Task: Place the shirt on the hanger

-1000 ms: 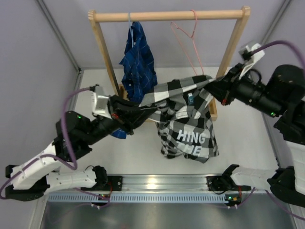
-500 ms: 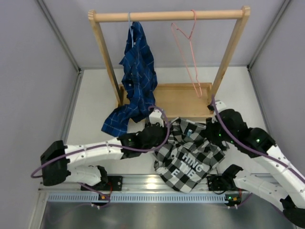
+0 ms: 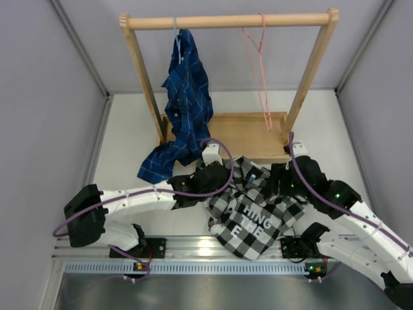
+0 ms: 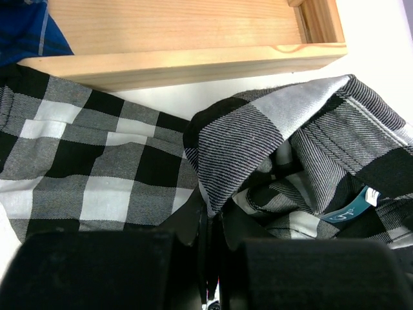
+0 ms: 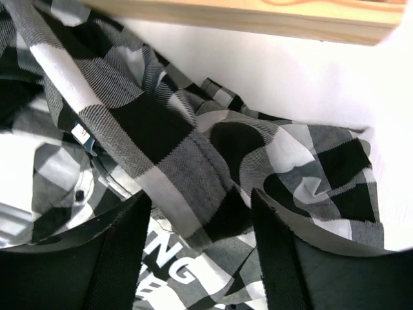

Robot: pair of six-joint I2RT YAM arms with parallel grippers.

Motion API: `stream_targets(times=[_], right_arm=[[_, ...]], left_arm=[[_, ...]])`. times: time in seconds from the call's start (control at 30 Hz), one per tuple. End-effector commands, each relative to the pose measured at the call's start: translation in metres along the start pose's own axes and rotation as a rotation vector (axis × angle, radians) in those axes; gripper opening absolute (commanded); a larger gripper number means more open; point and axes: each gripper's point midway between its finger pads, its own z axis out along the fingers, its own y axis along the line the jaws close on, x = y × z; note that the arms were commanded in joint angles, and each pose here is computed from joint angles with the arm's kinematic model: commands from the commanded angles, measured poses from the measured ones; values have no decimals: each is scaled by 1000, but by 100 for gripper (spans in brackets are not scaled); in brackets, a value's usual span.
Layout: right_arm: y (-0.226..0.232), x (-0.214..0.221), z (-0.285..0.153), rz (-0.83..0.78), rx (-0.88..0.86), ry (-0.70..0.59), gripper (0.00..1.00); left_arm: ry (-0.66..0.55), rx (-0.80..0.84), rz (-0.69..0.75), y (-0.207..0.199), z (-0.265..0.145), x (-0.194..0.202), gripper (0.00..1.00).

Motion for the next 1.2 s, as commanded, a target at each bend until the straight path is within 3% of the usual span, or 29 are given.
stream_targets(times=[0.0, 0.1, 0.27, 0.33, 0.5, 0.93, 1.03, 1.17], right_arm=[[-9, -22, -4, 117, 56, -130, 59], [-3, -19, -9, 126, 22, -114, 50], [-17, -9, -13, 134, 90, -96, 48], [-11, -1, -14, 126, 52, -66, 42], [6, 14, -6, 103, -34, -2, 41], [-8, 22, 44, 108, 155, 29, 39], [-14, 14, 52, 107, 208, -1, 17], [-15, -8, 46, 83, 225, -65, 0]], left_arm=[[-37, 29, -57, -18, 6, -14, 0], [-30, 18, -67, -17, 10, -12, 0], [-22, 21, -105, -17, 13, -8, 0], [-17, 18, -113, -16, 14, -5, 0], [-11, 29, -124, -17, 13, -3, 0], [-9, 88, -175, -23, 3, -5, 0], [-17, 93, -179, -20, -2, -7, 0], [-45, 95, -182, -14, -11, -15, 0]])
